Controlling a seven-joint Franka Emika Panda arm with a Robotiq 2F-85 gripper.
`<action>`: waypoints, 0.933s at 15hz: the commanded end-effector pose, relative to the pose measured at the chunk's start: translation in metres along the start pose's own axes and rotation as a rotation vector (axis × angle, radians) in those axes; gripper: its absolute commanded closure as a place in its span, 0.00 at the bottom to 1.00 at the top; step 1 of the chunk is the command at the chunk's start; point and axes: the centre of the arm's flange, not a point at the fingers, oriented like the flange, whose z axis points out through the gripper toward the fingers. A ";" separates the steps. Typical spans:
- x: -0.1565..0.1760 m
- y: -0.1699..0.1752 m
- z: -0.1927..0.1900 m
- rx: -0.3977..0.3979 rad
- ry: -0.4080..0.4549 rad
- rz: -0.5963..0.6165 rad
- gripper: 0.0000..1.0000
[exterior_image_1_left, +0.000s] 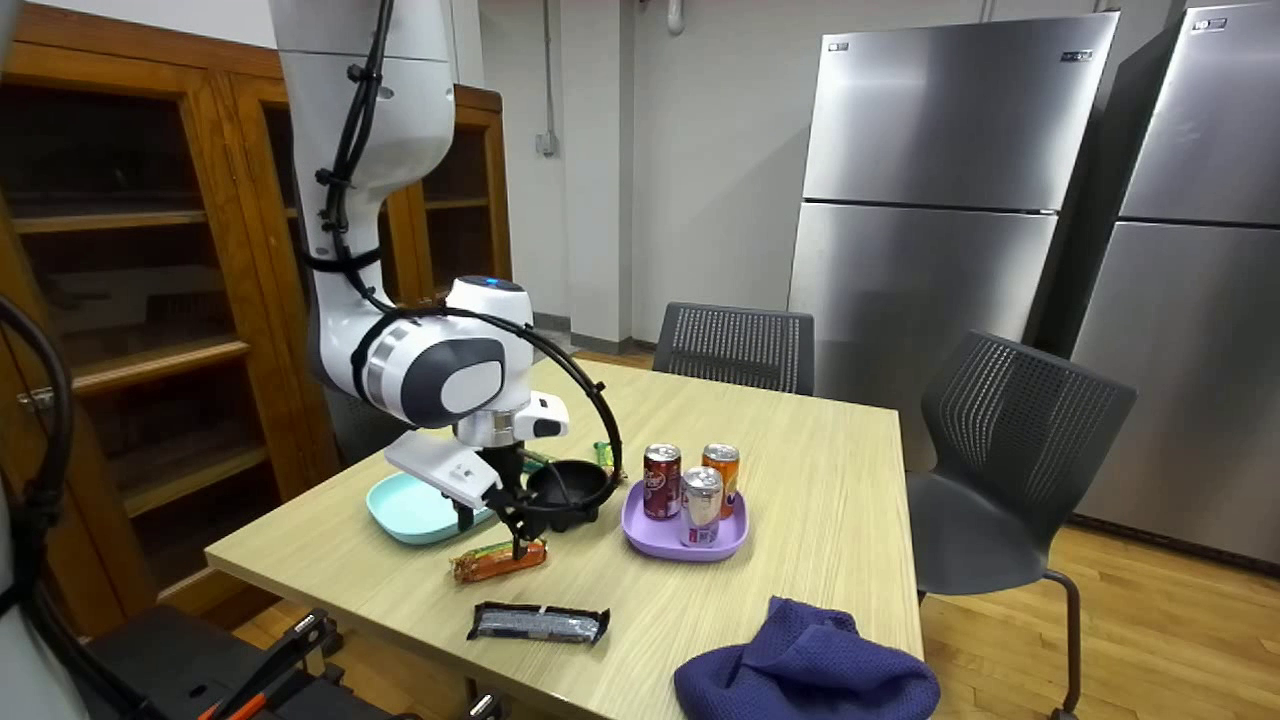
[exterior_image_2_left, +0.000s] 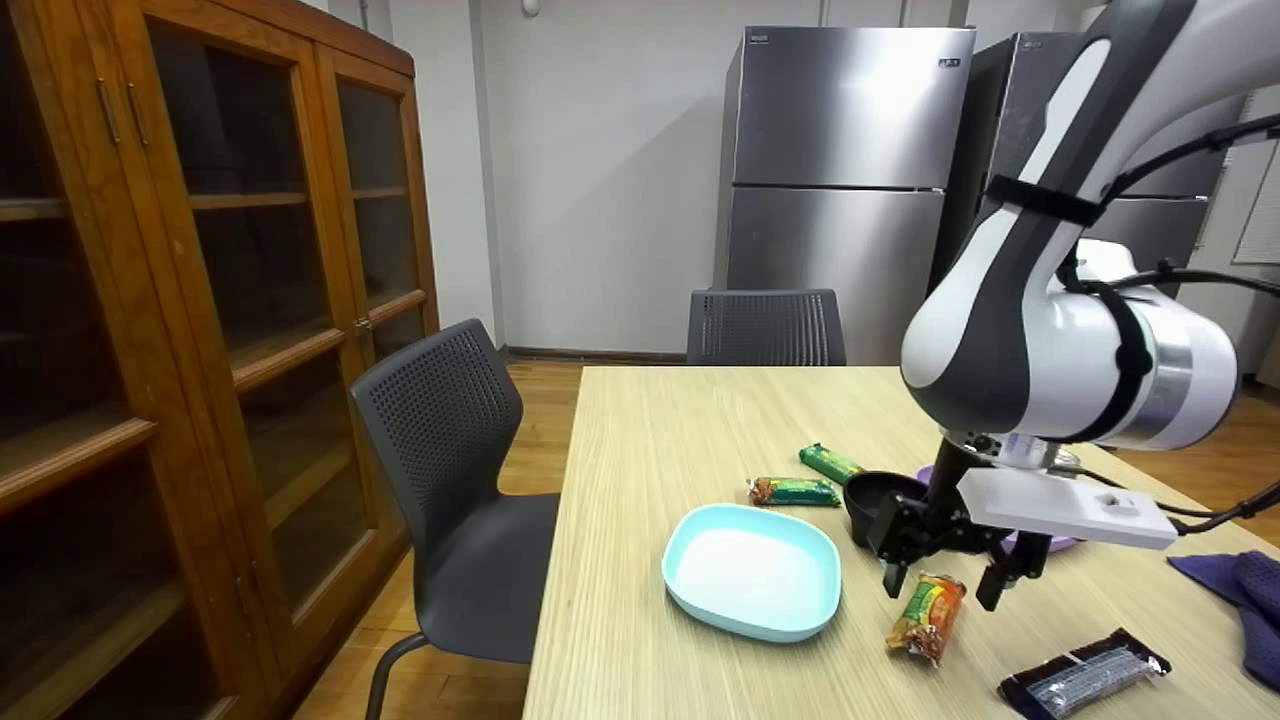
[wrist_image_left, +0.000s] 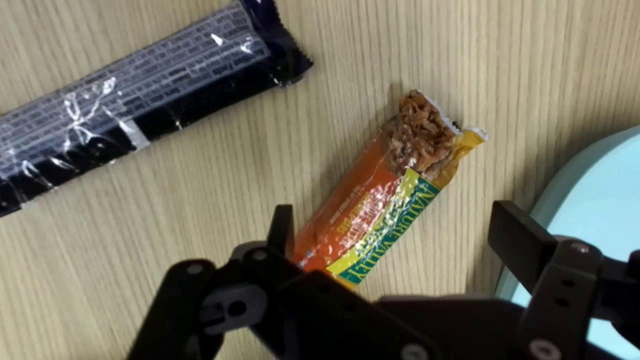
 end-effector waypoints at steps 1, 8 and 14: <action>0.002 -0.005 0.009 -0.019 0.022 0.029 0.00; 0.009 -0.001 0.019 -0.032 0.023 0.057 0.00; 0.012 -0.003 0.024 -0.034 0.019 0.052 0.25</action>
